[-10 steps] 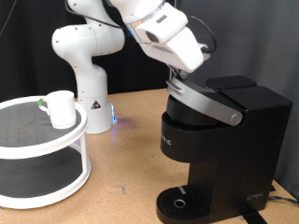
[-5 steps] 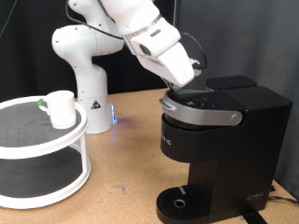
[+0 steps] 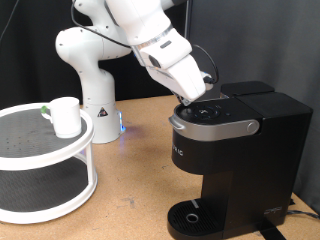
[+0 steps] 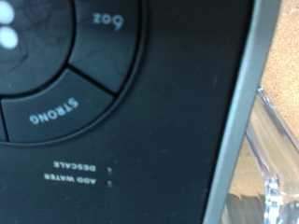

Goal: Make a cup of coffee with the keurig machine

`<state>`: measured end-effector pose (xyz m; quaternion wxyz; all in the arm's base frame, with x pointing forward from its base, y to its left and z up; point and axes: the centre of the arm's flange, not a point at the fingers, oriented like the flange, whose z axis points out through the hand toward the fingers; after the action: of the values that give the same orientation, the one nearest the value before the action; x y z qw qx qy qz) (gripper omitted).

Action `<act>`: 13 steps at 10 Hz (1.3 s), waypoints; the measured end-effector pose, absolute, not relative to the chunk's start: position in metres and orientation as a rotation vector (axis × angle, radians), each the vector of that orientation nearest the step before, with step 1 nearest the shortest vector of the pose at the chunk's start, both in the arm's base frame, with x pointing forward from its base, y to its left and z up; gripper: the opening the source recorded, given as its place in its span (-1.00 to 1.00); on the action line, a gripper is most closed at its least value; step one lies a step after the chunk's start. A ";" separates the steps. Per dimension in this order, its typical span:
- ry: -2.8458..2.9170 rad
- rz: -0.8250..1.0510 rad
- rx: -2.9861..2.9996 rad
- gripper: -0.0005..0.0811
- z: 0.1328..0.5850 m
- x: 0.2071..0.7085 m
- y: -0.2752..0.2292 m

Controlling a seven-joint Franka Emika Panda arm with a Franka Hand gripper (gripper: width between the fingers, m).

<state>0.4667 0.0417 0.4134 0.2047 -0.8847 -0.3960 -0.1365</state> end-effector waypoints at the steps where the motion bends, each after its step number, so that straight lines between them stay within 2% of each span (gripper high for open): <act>1: -1.104 -0.381 -2.467 -0.99 0.413 0.467 0.042; 4: -1.013 -0.431 -2.432 -0.99 0.415 0.468 0.043; 7: -0.900 -0.531 -2.331 -0.99 0.435 0.470 0.038; 10: -0.923 -0.521 -2.279 -0.99 0.460 0.469 0.029; 13: -0.829 -0.523 -2.323 -0.99 0.454 0.469 0.026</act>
<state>0.4686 0.0260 0.4537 0.3051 -0.8774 -0.3131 -0.1975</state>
